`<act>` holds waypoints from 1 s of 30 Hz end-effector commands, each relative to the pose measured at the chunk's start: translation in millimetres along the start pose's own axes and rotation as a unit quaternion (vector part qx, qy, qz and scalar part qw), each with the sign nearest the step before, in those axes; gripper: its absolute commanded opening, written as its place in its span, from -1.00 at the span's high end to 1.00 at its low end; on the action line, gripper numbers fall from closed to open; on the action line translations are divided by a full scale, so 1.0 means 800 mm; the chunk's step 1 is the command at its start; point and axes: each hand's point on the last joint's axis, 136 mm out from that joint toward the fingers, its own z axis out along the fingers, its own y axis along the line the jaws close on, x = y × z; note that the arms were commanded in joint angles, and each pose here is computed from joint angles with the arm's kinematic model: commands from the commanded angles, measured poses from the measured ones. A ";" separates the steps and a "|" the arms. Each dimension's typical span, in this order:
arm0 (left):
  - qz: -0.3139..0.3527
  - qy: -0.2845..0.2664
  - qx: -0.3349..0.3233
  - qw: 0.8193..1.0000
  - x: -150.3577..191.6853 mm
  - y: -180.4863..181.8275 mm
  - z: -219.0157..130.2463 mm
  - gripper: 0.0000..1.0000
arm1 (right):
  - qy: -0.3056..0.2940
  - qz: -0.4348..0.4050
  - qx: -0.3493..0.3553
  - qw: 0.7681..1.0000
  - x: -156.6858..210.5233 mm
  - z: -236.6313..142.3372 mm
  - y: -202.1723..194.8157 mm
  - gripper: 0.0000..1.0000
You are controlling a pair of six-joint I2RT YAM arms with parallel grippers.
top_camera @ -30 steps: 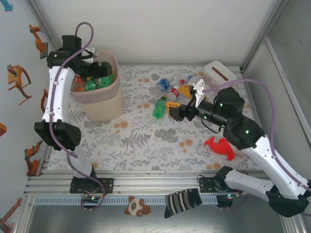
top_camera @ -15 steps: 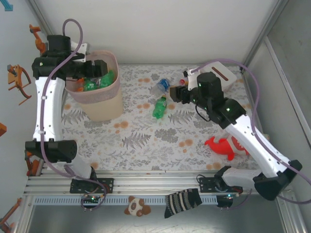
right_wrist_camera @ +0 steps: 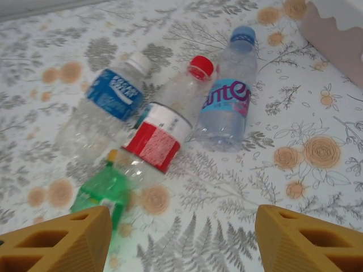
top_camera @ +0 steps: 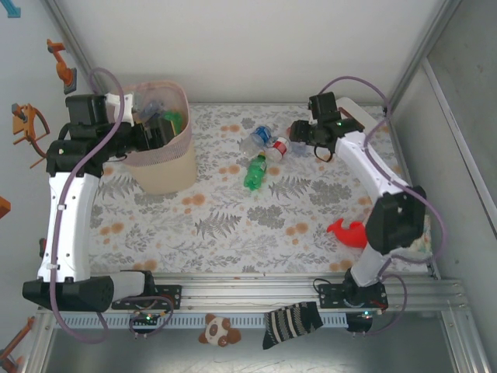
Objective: Put the plastic bottles in the bin
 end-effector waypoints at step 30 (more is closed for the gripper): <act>-0.009 -0.013 0.044 0.999 0.005 -0.028 -0.004 -0.68 | 0.098 0.060 0.103 0.988 0.015 0.202 -0.071 -0.44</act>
